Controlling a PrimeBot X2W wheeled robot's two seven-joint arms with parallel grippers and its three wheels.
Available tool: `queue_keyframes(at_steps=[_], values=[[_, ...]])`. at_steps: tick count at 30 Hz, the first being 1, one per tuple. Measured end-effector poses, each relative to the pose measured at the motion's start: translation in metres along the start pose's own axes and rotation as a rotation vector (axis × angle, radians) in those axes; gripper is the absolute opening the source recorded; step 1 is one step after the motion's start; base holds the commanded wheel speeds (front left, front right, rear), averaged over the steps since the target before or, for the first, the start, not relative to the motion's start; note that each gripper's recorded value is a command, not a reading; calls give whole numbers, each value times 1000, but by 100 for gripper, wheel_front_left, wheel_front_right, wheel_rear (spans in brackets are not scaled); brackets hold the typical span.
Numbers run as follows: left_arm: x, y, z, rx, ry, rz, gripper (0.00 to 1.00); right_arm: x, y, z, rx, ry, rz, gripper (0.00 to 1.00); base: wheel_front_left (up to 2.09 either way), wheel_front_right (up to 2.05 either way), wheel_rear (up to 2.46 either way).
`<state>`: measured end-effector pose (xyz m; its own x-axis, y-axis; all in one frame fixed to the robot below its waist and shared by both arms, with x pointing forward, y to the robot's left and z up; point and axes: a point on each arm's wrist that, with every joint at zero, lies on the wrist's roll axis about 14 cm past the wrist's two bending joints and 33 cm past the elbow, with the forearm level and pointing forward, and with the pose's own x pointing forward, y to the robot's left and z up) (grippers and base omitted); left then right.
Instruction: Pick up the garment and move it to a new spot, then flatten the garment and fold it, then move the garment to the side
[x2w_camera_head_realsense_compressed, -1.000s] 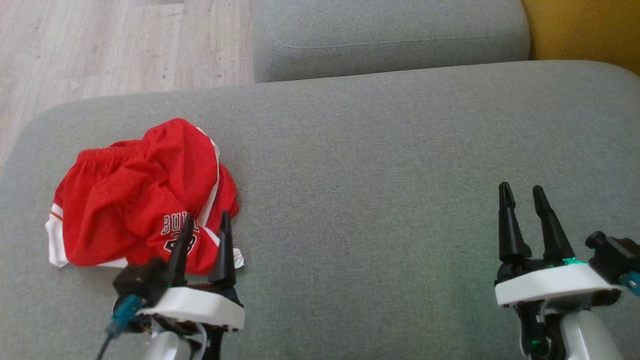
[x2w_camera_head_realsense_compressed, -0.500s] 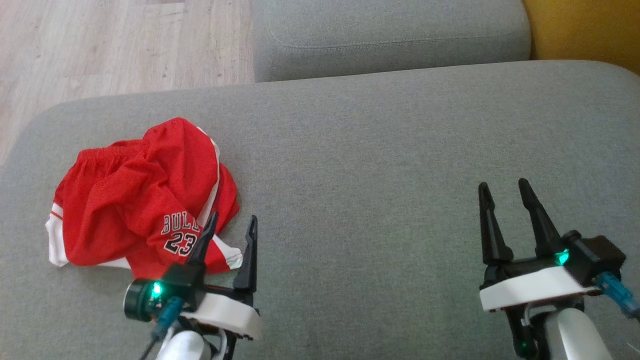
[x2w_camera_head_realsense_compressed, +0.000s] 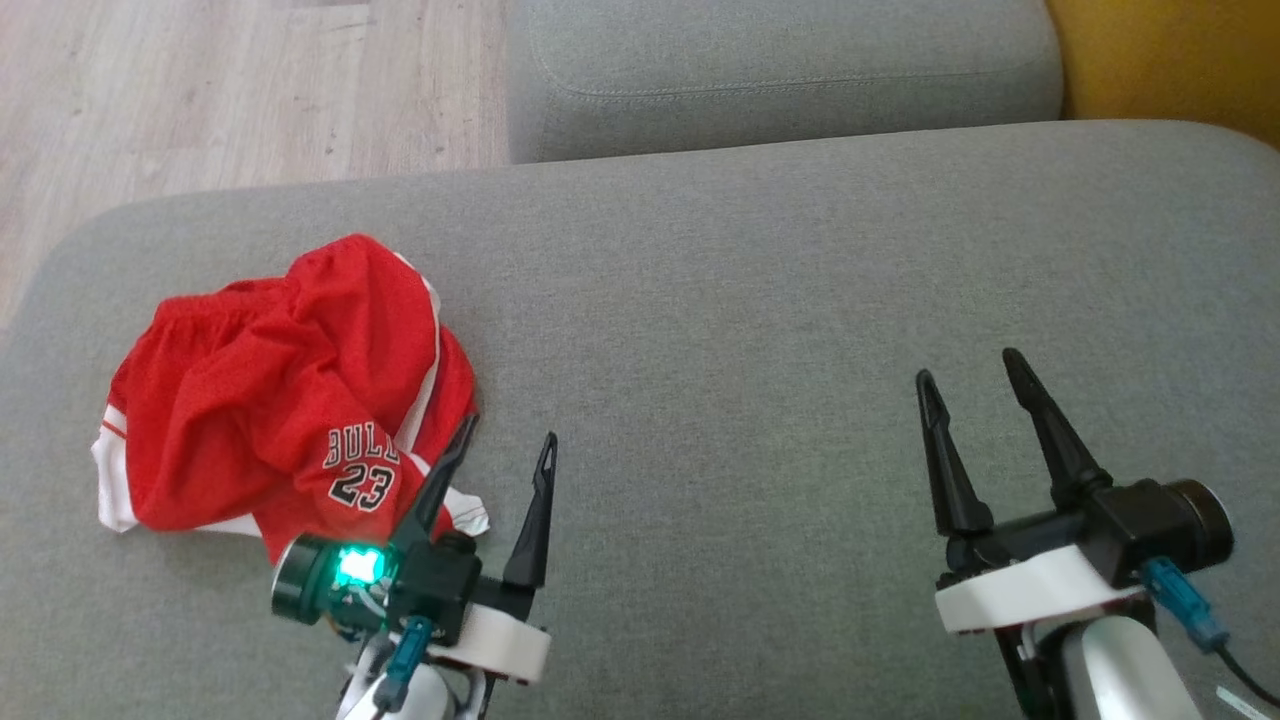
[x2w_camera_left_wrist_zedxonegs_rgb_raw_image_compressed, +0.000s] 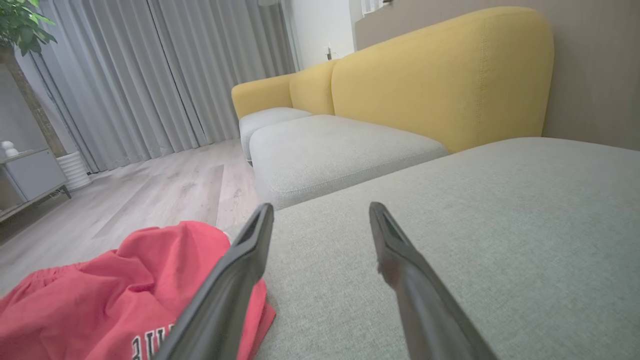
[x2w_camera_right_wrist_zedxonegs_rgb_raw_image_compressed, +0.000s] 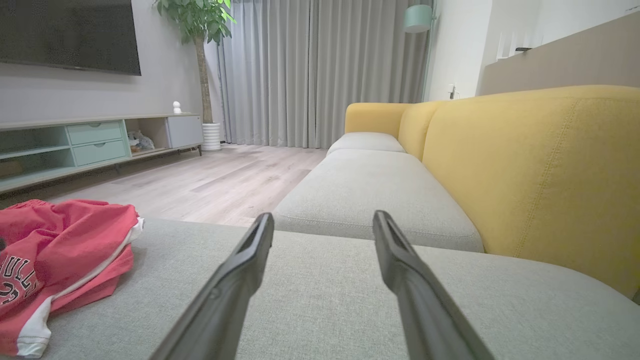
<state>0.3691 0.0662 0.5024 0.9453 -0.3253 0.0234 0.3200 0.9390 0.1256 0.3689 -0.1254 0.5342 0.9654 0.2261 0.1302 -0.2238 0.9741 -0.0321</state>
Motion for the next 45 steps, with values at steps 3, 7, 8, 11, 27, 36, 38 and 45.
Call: queue_keyframes(at_steps=[3, 7, 8, 11, 27, 36, 38, 45], values=[[1, 1, 9, -18, -32, 12, 100, 0, -2, 3, 12, -14, -7, 100, 0, 0, 0], [4, 11, 31, -92, -101, 65, 100, 0, -7, 3, 69, -24, -27, 100, 0, 0, 0], [4, 14, 35, -105, -114, 78, 100, -1, -8, 2, 87, -26, -35, 100, 0, 0, 0], [1, 20, 35, -130, -120, 102, 100, -3, -14, -6, 141, -11, -60, 100, 0, 0, 0], [-10, 19, 5, -164, -46, 103, 100, -19, -15, -33, 156, 64, -82, 100, 0, 0, 0], [-19, 38, 2, -161, -44, 162, 100, -9, 0, -31, 163, 59, -29, 100, 0, 0, 0], [-24, 44, 1, -159, -43, 184, 100, -6, 8, -31, 171, 58, -4, 100, 0, 0, 0], [-51, 69, -8, -146, -20, 284, 100, 8, 43, -29, 189, 56, 106, 100, 0, 0, 0]])
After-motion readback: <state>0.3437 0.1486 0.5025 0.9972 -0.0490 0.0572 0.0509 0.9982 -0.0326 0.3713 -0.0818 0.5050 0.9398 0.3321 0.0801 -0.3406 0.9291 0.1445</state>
